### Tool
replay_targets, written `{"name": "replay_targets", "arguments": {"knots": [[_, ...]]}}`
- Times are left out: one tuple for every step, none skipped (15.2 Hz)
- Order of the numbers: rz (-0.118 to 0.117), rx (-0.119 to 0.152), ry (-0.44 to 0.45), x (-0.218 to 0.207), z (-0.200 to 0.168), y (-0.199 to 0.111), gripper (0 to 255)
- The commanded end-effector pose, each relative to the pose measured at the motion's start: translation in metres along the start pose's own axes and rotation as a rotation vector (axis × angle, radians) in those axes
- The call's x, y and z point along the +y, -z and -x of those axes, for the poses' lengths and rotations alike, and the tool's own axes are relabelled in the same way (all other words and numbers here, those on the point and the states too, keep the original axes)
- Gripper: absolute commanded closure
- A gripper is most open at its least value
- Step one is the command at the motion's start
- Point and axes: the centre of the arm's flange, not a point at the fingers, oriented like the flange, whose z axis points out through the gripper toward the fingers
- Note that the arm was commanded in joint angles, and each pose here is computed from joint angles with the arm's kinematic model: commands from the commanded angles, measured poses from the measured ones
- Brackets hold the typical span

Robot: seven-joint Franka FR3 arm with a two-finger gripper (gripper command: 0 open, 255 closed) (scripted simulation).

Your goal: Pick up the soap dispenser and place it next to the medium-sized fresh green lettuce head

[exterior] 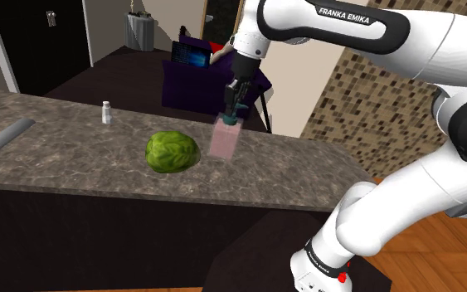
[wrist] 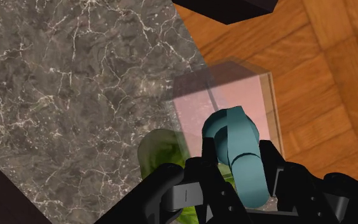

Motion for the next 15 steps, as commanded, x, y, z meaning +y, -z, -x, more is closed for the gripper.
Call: {"name": "replay_targets", "arguments": {"knots": [[0.0,0.001,0.0,0.0,0.0,-0.01,255],[0.0,0.001,0.0,0.0,0.0,-0.015,255],[0.0,0.001,0.0,0.0,0.0,-0.02,255],[0.0,0.001,0.0,0.001,0.001,-0.026,255],[0.0,0.001,0.0,0.001,0.001,-0.031,255],[0.0,0.001,0.0,0.001,0.001,-0.036,255],[0.0,0.001,0.0,0.002,0.001,-0.042,255],[0.0,0.001,0.0,0.002,0.001,-0.047,255],[0.0,0.001,0.0,0.002,0.001,-0.052,255],[0.0,0.001,0.0,0.003,0.001,-0.057,255],[0.0,0.001,0.0,0.003,0.001,-0.063,255],[0.0,0.001,0.0,0.003,0.001,-0.068,255],[0.0,0.001,0.0,0.004,0.001,-0.073,255],[0.0,0.001,0.0,0.004,0.001,-0.078,255],[0.0,0.001,0.0,0.004,0.002,-0.084,255]]}}
